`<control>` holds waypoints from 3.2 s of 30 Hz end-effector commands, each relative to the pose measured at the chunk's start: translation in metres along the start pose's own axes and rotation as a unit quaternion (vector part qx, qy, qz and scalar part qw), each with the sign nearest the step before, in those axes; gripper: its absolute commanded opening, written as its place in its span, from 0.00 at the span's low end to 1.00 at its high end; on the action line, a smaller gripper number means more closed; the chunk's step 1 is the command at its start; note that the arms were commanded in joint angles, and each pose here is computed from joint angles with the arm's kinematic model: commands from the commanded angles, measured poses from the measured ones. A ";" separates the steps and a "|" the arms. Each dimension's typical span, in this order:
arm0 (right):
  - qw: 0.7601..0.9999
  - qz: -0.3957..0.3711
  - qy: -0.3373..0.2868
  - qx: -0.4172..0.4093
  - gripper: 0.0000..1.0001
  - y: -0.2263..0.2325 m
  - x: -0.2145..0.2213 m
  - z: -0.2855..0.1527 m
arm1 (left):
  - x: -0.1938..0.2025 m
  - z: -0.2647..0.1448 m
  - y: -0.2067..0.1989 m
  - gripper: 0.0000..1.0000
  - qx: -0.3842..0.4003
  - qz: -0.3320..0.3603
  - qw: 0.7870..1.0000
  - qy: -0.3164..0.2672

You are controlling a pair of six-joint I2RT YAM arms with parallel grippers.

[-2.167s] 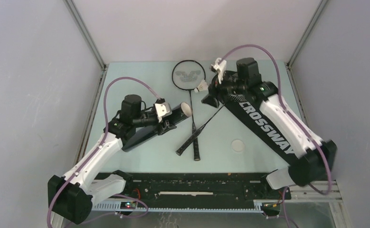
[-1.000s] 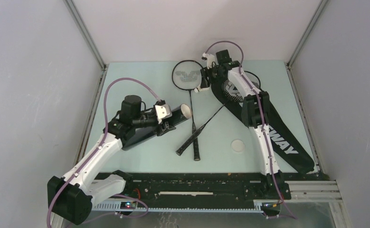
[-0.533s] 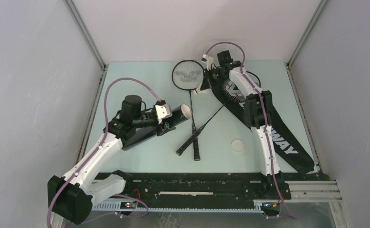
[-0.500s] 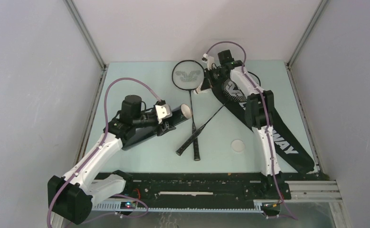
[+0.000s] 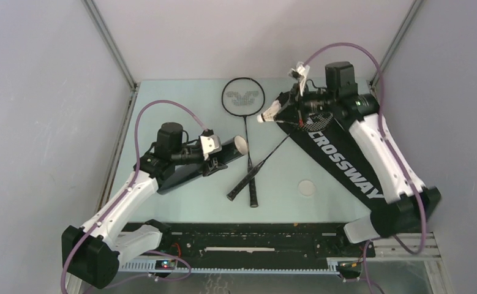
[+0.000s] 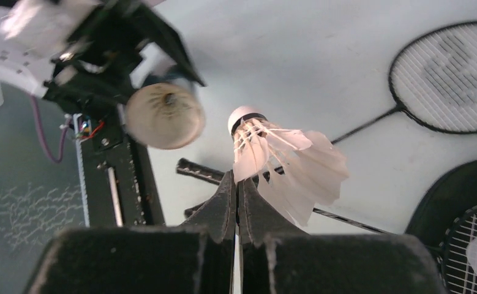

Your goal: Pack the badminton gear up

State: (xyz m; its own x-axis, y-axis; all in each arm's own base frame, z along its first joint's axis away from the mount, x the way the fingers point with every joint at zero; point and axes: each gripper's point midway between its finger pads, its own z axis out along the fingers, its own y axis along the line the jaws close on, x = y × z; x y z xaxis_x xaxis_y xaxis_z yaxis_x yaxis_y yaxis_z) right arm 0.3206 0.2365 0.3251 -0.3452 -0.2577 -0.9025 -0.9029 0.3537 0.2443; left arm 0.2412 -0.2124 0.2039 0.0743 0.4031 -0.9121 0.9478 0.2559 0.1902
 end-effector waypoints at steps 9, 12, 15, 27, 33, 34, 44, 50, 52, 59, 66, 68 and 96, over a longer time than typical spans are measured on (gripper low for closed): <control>0.993 -0.099 0.023 -0.056 0.00 0.096 0.034 0.025 | -0.033 -0.001 -0.016 0.19 0.063 0.004 0.996 -0.056; 0.992 -0.103 0.033 -0.068 0.00 0.103 0.038 0.035 | -0.034 -0.001 -0.015 0.19 0.062 -0.001 0.996 -0.058; 0.991 -0.107 0.039 -0.073 0.00 0.107 0.041 0.046 | -0.035 -0.001 -0.017 0.19 0.065 -0.001 0.996 -0.060; 0.970 -0.128 0.064 -0.194 0.50 0.153 0.065 0.065 | -0.034 0.001 -0.013 0.19 0.055 -0.005 0.997 -0.062; 0.967 -0.134 0.068 -0.208 0.70 0.158 0.069 0.068 | -0.032 0.002 -0.014 0.19 0.059 -0.005 0.996 -0.062; 0.967 -0.136 0.072 -0.203 0.71 0.157 0.071 0.070 | -0.033 0.002 -0.015 0.19 0.062 -0.005 0.996 -0.064; 0.963 -0.128 0.107 -0.212 0.73 0.161 0.099 0.098 | -0.044 0.001 -0.018 0.19 0.071 -0.020 0.994 -0.087; 0.967 -0.147 0.096 -0.185 0.76 0.153 0.089 0.089 | -0.036 0.002 -0.017 0.19 0.061 -0.011 0.995 -0.075; 0.970 -0.159 0.077 -0.168 0.77 0.149 0.076 0.078 | -0.031 0.001 -0.015 0.19 0.054 0.001 0.996 -0.065; 0.978 -0.175 0.040 -0.104 0.91 0.127 0.051 0.026 | -0.022 -0.001 -0.013 0.18 0.044 0.018 0.998 -0.047; 0.984 -0.161 0.080 0.012 0.90 0.069 0.097 -0.022 | -0.015 -0.006 -0.011 0.18 0.036 0.038 0.998 -0.027; 0.980 -0.135 0.127 0.067 0.90 0.042 0.136 -0.033 | -0.012 -0.008 -0.013 0.19 0.036 0.048 0.998 -0.020; 0.919 -0.053 0.375 0.109 0.60 0.002 0.327 -0.051 | 0.001 -0.013 -0.020 0.21 0.038 0.075 0.996 0.003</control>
State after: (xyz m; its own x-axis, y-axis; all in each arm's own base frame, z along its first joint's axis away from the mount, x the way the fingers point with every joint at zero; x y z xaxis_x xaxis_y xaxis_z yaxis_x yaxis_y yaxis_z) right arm 0.2017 0.1017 0.0531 -0.4820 -0.7683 -0.4211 -0.8546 0.5183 0.0325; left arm 0.2152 -0.2054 0.1923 0.1514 0.4499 -0.8801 0.9644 0.1279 0.2313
